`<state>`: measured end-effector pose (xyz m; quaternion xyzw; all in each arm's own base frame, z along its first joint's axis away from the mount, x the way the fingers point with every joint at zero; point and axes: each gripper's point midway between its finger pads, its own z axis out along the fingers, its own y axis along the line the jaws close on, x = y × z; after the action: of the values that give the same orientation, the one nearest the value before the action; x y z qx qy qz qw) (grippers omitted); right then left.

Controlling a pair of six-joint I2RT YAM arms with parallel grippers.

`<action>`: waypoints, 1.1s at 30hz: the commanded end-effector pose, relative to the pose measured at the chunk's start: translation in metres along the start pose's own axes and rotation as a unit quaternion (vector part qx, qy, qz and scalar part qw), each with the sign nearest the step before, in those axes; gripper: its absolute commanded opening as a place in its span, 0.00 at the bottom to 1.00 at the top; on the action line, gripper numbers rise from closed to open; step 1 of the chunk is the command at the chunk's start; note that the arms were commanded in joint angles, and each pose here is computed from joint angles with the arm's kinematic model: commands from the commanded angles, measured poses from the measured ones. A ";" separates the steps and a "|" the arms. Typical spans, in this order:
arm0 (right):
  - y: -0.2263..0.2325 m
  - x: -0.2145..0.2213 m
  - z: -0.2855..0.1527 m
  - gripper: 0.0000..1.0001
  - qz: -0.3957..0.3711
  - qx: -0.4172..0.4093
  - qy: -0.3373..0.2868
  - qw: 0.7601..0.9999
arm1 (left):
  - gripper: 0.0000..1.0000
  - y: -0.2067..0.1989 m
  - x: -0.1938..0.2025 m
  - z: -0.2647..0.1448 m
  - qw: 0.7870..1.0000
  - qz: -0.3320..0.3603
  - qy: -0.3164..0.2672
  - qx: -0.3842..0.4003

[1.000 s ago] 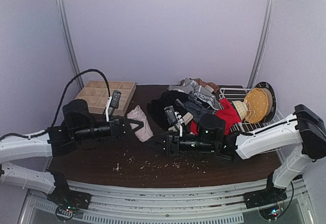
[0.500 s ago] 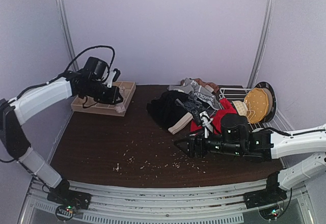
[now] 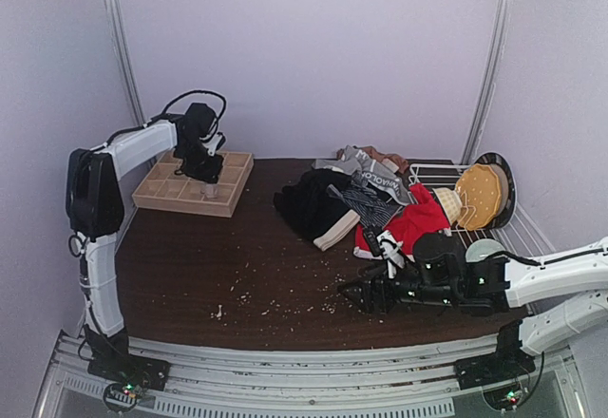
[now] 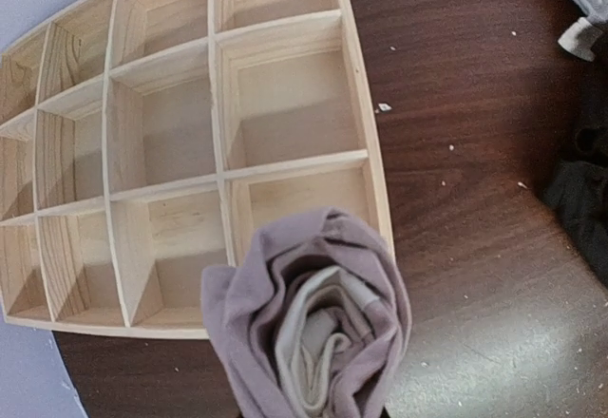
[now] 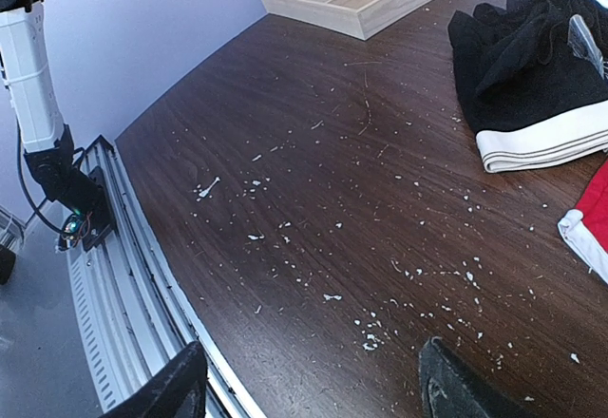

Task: Roll the underwear
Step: Place the underwear in the storage box.

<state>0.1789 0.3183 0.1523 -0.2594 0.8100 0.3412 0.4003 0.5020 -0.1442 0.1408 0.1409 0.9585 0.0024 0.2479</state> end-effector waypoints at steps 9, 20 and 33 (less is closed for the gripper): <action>0.001 -0.012 0.000 0.74 -0.012 0.002 -0.028 1.000 | 0.00 0.009 -0.024 0.042 1.000 0.027 -0.006 0.006; -0.003 -0.012 -0.001 0.73 -0.007 0.010 -0.031 0.999 | 0.00 0.017 -0.002 0.075 0.999 0.030 0.038 -0.006; -0.003 -0.011 -0.002 0.73 -0.014 0.010 -0.029 0.999 | 0.00 0.013 0.021 0.103 0.995 0.060 0.083 0.006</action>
<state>0.1836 0.3188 0.1574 -0.2591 0.8010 0.3391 0.4199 0.5422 -0.1370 0.0570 0.1841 0.9636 0.0272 0.1919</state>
